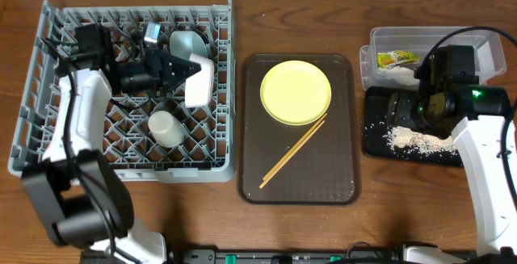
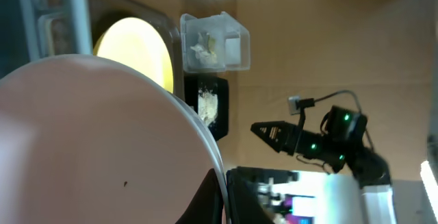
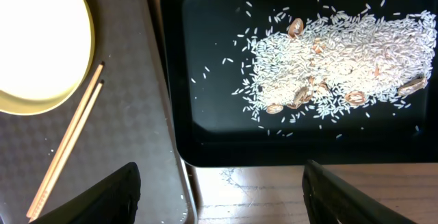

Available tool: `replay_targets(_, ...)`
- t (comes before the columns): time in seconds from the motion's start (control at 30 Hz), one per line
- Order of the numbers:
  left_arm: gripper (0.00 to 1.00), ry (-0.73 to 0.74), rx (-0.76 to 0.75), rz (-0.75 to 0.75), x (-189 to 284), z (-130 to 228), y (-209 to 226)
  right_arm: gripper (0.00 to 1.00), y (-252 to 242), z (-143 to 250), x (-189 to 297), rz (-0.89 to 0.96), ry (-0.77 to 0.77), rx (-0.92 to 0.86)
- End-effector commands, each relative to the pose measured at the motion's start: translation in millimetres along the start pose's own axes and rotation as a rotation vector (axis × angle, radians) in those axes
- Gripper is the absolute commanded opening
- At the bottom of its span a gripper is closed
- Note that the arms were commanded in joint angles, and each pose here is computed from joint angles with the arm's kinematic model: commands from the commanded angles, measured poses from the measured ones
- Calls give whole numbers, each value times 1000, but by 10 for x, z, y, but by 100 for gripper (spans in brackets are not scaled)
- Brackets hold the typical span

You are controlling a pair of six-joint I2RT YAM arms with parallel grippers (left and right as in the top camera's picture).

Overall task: Sort waste into correct bins and load items into the dishwasher rack
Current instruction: 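Carry the pink bowl into the rack and release it beside the blue bowl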

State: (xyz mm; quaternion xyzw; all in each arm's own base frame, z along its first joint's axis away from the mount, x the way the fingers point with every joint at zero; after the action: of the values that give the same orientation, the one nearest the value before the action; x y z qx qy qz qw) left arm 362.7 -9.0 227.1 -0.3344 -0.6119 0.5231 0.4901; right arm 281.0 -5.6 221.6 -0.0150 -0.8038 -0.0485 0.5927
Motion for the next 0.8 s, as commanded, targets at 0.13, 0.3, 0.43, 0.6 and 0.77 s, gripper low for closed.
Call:
replay_targets(0.13,6,-26,121,25,114,-155,300,74,-47,-31,58,16,-23,-23)
replay_targets(0.3,6,-56,172,-20,192,-201,507,74,-47,-31,58,16,-23,-23)
replay_targets(0.43,7,-87,192,-98,257,-231,643,73,-47,-31,59,16,-23,-23)
replay_targets(0.6,25,-132,202,-198,368,-261,768,74,-47,-31,58,16,-23,-23)
replay_targets(0.77,61,-179,217,-286,506,-286,887,74,-46,-31,58,16,-23,-23)
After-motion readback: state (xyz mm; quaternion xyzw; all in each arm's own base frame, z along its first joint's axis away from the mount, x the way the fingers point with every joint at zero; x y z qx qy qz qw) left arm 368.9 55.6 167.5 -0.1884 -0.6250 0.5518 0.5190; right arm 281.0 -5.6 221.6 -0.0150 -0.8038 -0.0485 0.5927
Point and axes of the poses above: each gripper's point midway between its finger pads, its own x axis back along the fingers, its own y axis along the line the jaws close on, z = x × y, the point moved 7 cm from there along x, back along the fingers, and after that the axes turned 8 degrees about x, right-handed, at the moved point
